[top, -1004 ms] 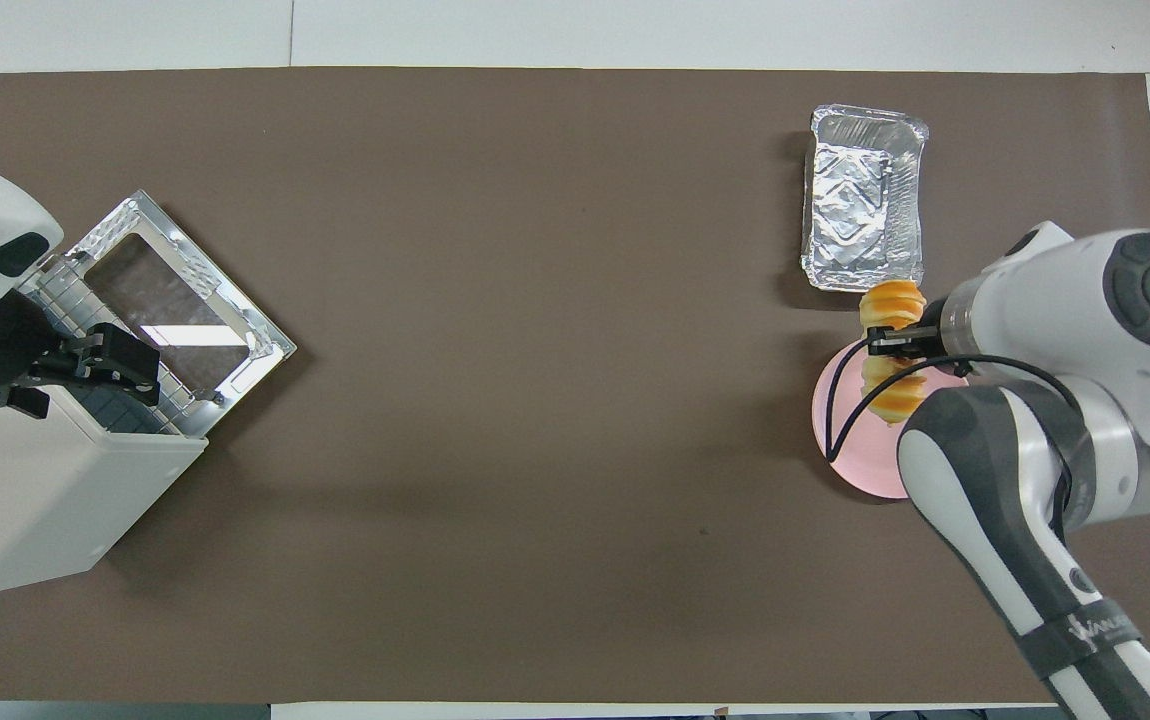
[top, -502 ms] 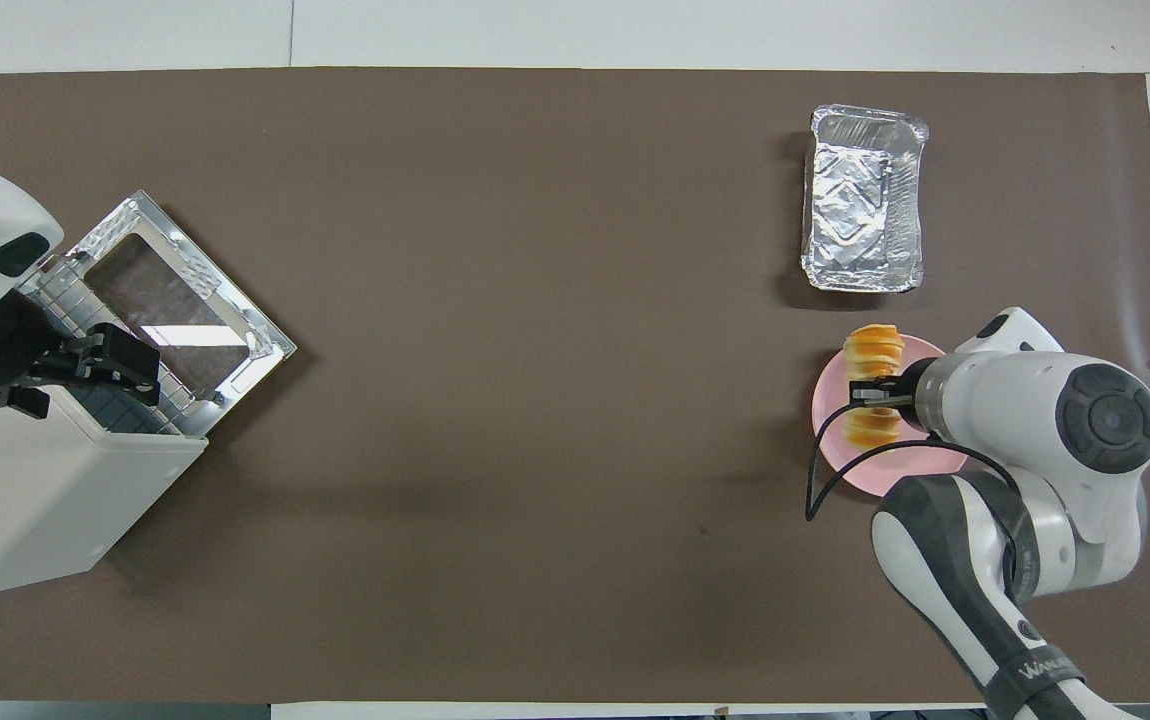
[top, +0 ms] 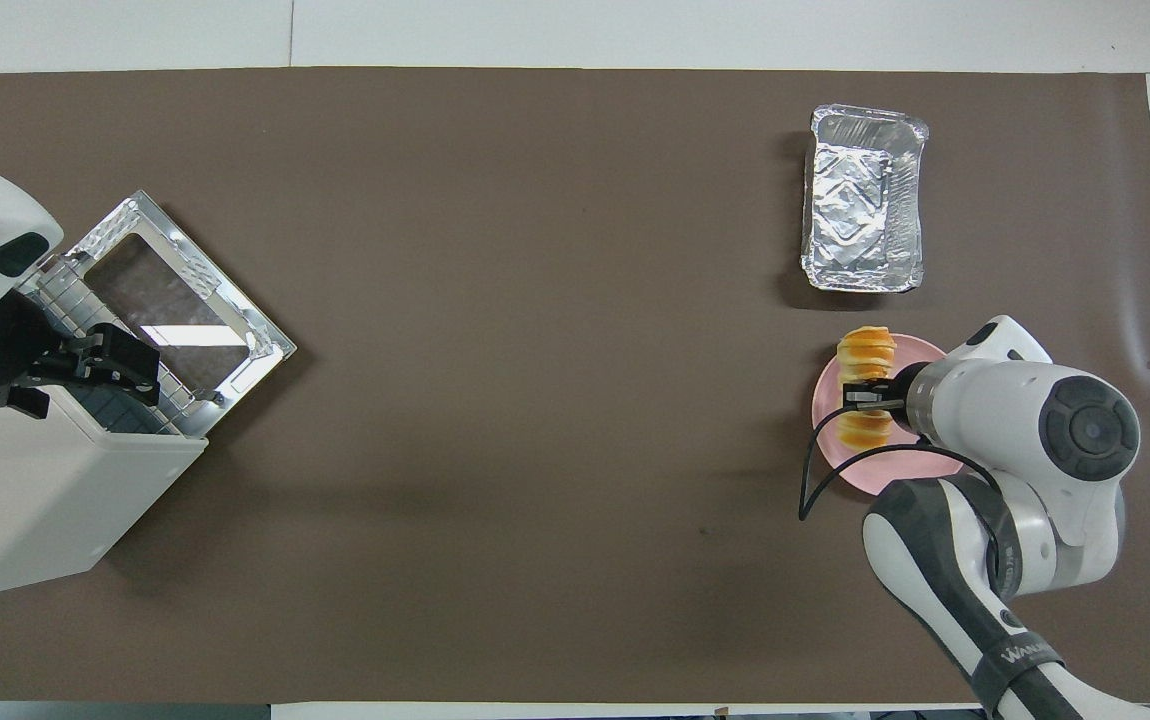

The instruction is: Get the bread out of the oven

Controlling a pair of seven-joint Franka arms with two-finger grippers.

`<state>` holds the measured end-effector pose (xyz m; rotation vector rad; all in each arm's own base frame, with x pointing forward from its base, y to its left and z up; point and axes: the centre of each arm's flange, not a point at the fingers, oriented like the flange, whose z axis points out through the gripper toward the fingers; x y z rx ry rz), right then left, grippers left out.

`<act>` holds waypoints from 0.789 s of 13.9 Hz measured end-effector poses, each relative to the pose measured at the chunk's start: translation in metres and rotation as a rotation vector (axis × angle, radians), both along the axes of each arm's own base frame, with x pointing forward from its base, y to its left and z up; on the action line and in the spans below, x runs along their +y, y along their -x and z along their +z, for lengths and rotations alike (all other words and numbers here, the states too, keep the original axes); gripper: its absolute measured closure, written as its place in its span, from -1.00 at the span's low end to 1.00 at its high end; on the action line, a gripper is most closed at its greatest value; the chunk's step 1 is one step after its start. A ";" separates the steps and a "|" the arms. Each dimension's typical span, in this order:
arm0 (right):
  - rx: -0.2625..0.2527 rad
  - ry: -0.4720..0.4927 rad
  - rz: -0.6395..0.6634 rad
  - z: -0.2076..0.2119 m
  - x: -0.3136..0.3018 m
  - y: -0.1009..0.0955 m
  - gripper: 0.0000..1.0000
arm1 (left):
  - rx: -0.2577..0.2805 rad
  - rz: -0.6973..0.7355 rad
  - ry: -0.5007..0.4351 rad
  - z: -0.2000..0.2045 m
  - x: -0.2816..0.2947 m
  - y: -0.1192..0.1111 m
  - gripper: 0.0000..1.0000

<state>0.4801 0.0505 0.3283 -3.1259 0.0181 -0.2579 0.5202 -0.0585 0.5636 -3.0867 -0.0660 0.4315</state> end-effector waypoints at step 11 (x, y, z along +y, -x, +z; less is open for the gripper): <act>0.105 0.026 0.037 0.111 -0.029 -0.050 -1.00 | 0.000 0.000 0.000 0.000 0.000 0.000 -1.00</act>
